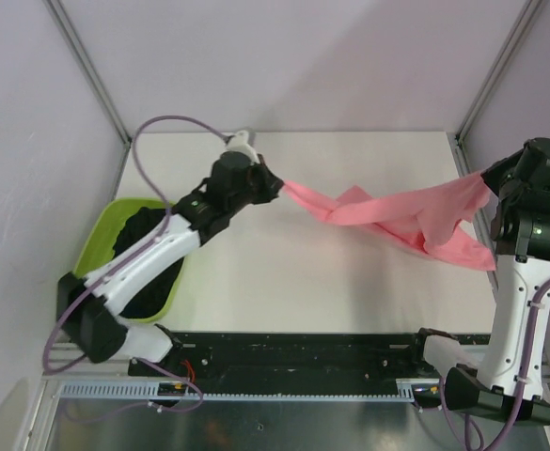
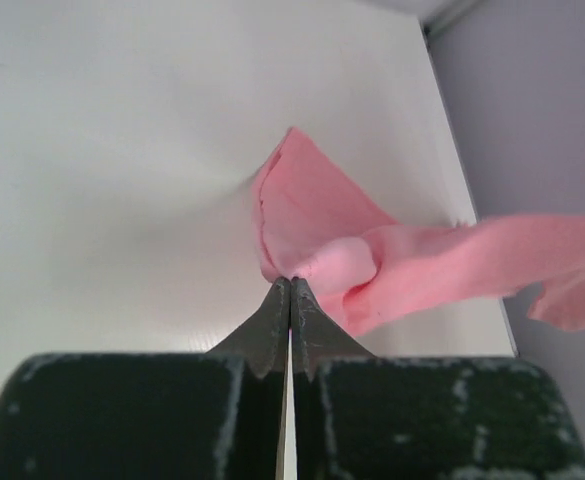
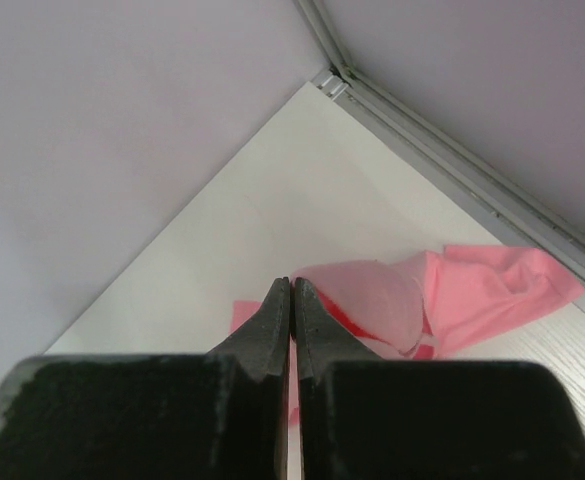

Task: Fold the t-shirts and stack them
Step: Flatten out the tshirt

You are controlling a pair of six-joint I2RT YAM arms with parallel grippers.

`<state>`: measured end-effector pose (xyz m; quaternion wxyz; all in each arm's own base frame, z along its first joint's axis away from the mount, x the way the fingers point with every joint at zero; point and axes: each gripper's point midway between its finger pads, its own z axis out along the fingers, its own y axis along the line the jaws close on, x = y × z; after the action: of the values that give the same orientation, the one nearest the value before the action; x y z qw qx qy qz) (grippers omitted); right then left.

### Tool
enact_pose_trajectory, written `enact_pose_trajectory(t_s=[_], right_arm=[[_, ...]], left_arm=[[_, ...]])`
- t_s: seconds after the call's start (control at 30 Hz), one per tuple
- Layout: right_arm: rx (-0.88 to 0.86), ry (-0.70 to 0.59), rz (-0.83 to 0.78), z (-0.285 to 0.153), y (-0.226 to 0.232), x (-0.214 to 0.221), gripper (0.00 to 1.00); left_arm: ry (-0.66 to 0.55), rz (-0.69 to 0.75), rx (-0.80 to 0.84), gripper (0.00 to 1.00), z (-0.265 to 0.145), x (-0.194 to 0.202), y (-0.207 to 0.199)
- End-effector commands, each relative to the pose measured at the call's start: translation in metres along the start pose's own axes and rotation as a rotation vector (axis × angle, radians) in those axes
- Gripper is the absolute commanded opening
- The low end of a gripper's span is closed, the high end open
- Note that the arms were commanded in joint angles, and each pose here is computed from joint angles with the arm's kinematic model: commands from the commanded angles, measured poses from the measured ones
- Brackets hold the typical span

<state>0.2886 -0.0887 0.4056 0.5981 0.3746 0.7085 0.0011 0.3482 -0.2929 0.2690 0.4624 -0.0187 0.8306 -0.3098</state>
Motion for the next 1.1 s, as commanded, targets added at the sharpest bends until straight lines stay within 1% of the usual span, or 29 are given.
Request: enact_pose_trajectory(t_s=[0.0,0.07,0.17,0.27,0.37,0.43,0.5,0.6,0.73,0.83,0.9,0.97,1.03,1.07], right_arm=[[-0.118,-0.076,0.039,-0.016,0.024,-0.026,0.0],[-0.169,-0.078,0.069,-0.011,0.037,-0.029,0.0],[-0.235,-0.095,0.111,0.006,0.057,-0.036,0.0],[-0.292,-0.123,0.154,0.034,0.079,-0.046,0.0],[-0.359,-0.153,0.202,0.067,0.107,-0.057,0.0],[-0.392,-0.192,0.217,0.087,0.129,-0.069,0.0],[-0.432,-0.236,0.221,0.102,0.155,-0.081,0.0],[-0.495,-0.302,0.242,0.114,0.189,-0.103,0.0],[-0.585,-0.382,0.291,0.107,0.22,-0.138,0.0],[-0.636,-0.44,0.318,0.085,0.228,-0.162,0.0],[-0.642,-0.456,0.323,0.074,0.226,-0.168,0.0],[-0.618,-0.427,0.321,0.074,0.218,-0.158,0.0],[-0.577,-0.357,0.309,0.084,0.207,-0.133,0.0],[-0.557,-0.309,0.3,0.09,0.199,-0.116,0.0]], left_arm=[[-0.25,-0.034,-0.082,0.0,-0.054,-0.065,0.015],[-0.33,-0.035,-0.11,0.0,-0.069,-0.09,0.019],[-0.411,-0.032,-0.148,0.0,-0.074,-0.127,0.025],[-0.456,-0.035,-0.166,0.0,-0.061,-0.164,0.029],[-0.497,-0.038,-0.157,0.0,-0.039,-0.209,0.03],[-0.526,-0.039,-0.141,0.0,-0.016,-0.242,0.032],[-0.589,-0.036,-0.093,0.0,-0.008,-0.286,0.025],[-0.681,-0.012,-0.014,0.0,-0.004,-0.339,0.015],[-0.838,0.016,0.09,0.0,-0.034,-0.395,-0.003],[-0.923,0.019,0.133,0.0,-0.071,-0.417,-0.007],[-0.951,0.025,0.128,0.0,-0.091,-0.421,-0.006],[-0.951,0.026,0.108,0.0,-0.106,-0.418,-0.002],[-0.911,0.004,0.06,0.0,-0.107,-0.402,0.013],[-0.871,-0.018,0.031,0.0,-0.101,-0.388,0.026]])
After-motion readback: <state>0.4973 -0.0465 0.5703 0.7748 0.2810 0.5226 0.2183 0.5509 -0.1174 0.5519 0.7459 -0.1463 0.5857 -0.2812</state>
